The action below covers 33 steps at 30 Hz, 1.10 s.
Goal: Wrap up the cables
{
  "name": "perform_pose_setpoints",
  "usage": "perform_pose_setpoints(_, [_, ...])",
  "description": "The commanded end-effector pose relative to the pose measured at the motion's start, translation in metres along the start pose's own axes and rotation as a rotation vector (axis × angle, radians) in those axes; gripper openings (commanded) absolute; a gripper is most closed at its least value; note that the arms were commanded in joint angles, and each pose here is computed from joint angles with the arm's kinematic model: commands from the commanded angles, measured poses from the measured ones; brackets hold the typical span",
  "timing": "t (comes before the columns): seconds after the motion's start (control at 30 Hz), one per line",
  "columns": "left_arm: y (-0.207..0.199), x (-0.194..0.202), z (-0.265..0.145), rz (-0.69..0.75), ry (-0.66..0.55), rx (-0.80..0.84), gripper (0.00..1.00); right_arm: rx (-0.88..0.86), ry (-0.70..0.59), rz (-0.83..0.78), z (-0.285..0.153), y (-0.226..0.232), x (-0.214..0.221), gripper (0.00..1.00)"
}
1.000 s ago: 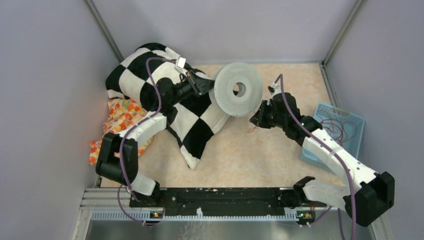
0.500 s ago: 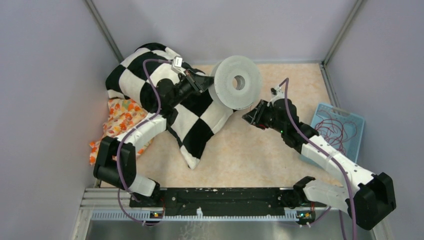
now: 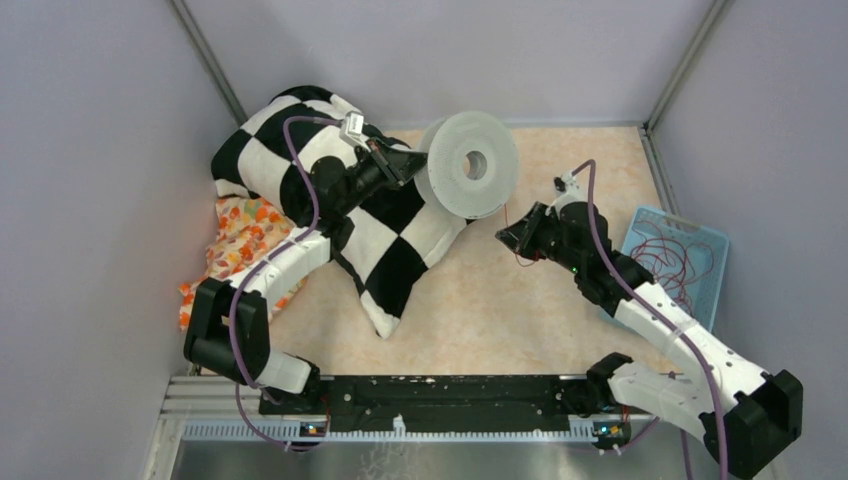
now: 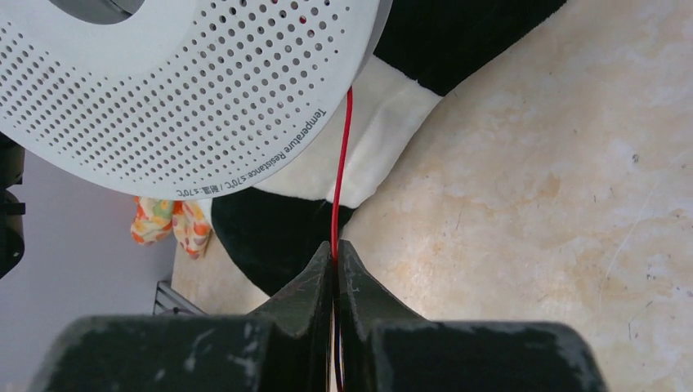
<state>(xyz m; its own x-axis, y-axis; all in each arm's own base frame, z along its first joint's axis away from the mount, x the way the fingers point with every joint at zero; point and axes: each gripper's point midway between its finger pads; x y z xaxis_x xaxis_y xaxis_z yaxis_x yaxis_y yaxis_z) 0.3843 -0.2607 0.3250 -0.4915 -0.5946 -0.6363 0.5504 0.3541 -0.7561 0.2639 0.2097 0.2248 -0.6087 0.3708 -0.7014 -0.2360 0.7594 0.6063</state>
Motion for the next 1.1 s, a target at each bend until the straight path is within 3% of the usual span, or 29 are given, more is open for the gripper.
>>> perform_pose_setpoints(0.0, [-0.056,-0.040,-0.002,0.100,-0.108,0.142,0.00,-0.007,-0.026,-0.025,-0.006,0.007,-0.010,0.00])
perform_pose_setpoints(0.23, [-0.045,-0.046,0.001,0.097,-0.113,0.028,0.00,-0.055,0.024,-0.064,-0.004,0.017,-0.005,0.00])
perform_pose_setpoints(0.4, [-0.046,-0.040,0.009,0.090,-0.183,-0.060,0.00,-0.060,0.060,-0.103,0.015,0.032,0.006,0.00])
perform_pose_setpoints(0.67, [-0.040,-0.016,0.030,0.241,-0.141,-0.224,0.00,-0.134,0.095,-0.169,0.031,0.083,0.010,0.00])
perform_pose_setpoints(0.87, [-0.046,0.023,0.042,0.384,-0.011,-0.188,0.00,-0.170,0.062,-0.188,0.030,0.103,-0.005,0.00])
perform_pose_setpoints(1.07, [-0.061,0.038,0.034,0.423,0.007,-0.057,0.00,-0.129,-0.013,-0.160,0.026,0.100,-0.023,0.06])
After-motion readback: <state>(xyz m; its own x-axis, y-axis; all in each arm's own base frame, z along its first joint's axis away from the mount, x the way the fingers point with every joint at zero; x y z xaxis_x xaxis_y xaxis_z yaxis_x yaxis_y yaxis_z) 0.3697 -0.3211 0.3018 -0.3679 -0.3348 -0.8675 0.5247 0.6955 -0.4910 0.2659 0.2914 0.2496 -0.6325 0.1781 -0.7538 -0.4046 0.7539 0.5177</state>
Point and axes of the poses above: each gripper's point midway between its finger pads, its own z axis out along the fingers, its own y axis along the line the jaws close on, x = y × z, and after that the axes turned 5 degrees about -z, right-handed
